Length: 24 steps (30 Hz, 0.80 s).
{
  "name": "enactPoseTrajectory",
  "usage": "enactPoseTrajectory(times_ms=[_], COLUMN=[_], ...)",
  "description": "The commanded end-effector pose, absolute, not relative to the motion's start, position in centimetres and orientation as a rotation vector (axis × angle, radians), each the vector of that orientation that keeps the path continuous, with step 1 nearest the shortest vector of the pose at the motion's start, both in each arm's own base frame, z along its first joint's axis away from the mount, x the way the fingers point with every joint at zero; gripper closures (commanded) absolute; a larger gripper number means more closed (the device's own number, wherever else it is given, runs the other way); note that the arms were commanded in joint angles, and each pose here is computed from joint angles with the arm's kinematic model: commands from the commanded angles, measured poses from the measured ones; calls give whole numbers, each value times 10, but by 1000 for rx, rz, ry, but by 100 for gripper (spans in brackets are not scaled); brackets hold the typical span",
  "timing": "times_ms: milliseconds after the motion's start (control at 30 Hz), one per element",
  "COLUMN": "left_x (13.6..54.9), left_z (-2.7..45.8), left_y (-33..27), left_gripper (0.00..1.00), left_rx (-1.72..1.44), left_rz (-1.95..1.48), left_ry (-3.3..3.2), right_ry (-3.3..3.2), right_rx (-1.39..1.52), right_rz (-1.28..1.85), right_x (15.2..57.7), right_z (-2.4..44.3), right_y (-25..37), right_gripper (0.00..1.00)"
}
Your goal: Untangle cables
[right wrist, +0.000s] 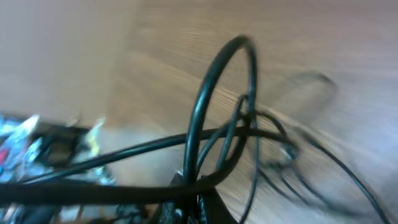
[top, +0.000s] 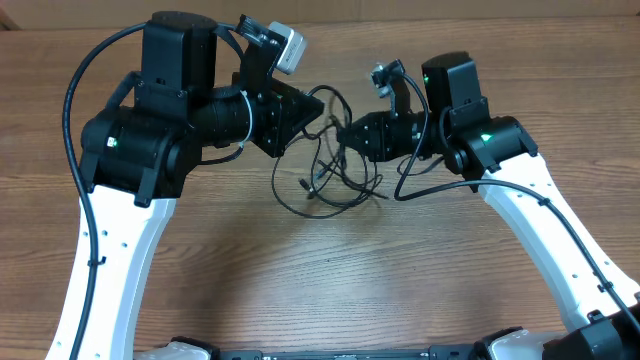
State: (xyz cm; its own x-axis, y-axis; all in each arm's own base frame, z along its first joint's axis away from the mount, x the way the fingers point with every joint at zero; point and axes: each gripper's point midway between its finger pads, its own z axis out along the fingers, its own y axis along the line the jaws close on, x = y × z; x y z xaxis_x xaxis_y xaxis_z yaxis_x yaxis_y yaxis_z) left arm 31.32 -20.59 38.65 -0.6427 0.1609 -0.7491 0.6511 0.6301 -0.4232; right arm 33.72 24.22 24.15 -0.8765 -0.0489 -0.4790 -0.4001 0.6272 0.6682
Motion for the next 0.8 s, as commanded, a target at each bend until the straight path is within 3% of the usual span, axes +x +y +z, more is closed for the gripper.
enactPoseTrajectory(times_ms=[0,133,300,667,767], left_x=[321,337,350,364,360], left_z=[398,388,386,393,398], left_y=[-187,-158,-126,-41,-51], left_gripper=[96,96,96,96,96], left_rx=[590,478,373,111,147], left_rz=[-755,-596,-536,-424,-547], left_ry=[2138,2192,2209,2194,2173], right_ry=[2584,2694,2701,2671,2726], right_rx=[46,297,414,623,420], right_rz=[726,324,29,13,217], right_x=[359,346,336,340,344], right_z=[208,178,170,169,171], right_y=[190,134,91,62,92], right_gripper=[96,96,96,96,96])
